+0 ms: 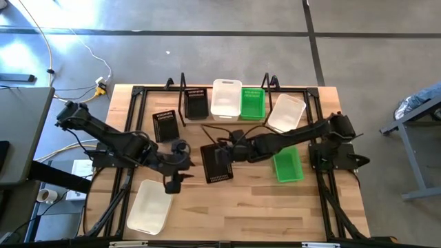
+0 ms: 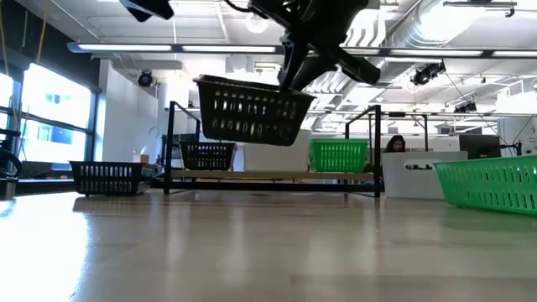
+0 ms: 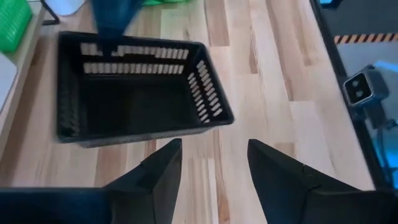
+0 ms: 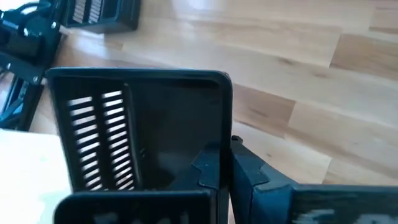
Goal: Stack baskets on shelf by color
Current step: Stack the bottom black basket on top of the other black basket on the shelf
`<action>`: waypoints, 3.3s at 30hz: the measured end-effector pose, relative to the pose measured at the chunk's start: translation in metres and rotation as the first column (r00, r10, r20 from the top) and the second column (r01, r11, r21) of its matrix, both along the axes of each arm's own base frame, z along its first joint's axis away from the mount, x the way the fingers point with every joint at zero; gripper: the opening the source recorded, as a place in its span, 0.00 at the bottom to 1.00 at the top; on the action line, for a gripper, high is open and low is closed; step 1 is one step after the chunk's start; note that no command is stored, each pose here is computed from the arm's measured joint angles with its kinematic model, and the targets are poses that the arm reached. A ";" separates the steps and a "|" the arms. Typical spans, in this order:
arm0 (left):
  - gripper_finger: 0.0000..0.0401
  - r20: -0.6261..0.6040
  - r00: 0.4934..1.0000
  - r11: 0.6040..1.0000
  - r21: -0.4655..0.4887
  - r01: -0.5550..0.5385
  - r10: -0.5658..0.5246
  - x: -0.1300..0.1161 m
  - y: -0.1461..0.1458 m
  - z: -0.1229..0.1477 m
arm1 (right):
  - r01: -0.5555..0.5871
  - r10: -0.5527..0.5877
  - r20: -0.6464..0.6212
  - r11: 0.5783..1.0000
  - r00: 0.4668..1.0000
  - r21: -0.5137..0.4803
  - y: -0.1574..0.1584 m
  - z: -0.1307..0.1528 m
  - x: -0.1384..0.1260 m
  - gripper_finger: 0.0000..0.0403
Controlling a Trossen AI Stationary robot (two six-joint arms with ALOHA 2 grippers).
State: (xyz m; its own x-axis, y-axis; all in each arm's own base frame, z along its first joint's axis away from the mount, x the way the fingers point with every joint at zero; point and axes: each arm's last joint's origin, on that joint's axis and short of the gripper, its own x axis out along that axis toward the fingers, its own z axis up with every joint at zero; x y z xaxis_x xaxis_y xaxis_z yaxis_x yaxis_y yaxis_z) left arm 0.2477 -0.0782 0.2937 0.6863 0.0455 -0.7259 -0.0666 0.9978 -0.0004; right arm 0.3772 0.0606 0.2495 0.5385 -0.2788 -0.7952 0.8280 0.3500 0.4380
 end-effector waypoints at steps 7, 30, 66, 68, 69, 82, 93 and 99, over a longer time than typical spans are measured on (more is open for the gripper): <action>0.42 -0.055 0.998 0.998 0.046 0.032 -0.029 0.013 -0.004 -0.016 | 0.029 -0.029 0.053 1.000 0.998 -0.001 -0.016 0.003 0.007 0.00; 0.42 -0.090 0.991 0.974 0.194 0.118 -0.102 0.030 0.001 -0.031 | 0.053 -0.051 0.197 0.999 0.979 -0.004 -0.036 0.012 0.021 0.00; 0.02 -0.211 0.976 0.945 0.326 0.013 0.059 0.035 0.018 -0.052 | -0.058 0.080 0.201 0.992 0.976 -0.116 -0.038 0.042 0.027 0.00; 0.03 -0.210 0.976 0.945 0.327 0.015 0.058 0.035 0.018 -0.052 | -0.064 0.088 0.198 0.990 0.976 -0.123 -0.038 0.042 0.027 0.03; 0.03 -0.209 0.976 0.946 0.325 0.015 0.056 0.035 0.018 -0.051 | -0.074 0.099 0.192 0.988 0.976 -0.133 -0.038 0.042 0.027 0.04; 0.00 -0.215 0.975 0.936 0.351 0.020 0.060 0.028 0.024 -0.043 | -0.167 0.218 0.194 0.954 0.956 -0.248 -0.049 0.081 0.003 0.32; 0.00 -0.141 0.979 0.924 0.371 -0.087 0.149 0.011 0.057 -0.015 | -0.273 0.379 0.161 0.848 0.911 -0.453 -0.055 0.135 -0.043 0.33; 0.00 -0.109 0.969 0.901 0.403 -0.159 0.220 -0.001 0.087 -0.001 | -0.262 0.396 0.145 0.798 0.907 -0.542 -0.068 0.160 -0.071 0.33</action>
State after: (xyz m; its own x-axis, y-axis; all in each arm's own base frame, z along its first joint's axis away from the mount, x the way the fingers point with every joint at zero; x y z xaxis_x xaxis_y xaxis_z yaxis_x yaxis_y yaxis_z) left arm 0.2467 0.0087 0.2926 0.5223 0.4625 -0.7164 -0.2231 0.8850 0.4087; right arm 0.3066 -0.0076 0.4096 0.8241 -0.3697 -0.4291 0.5141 0.8062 0.2927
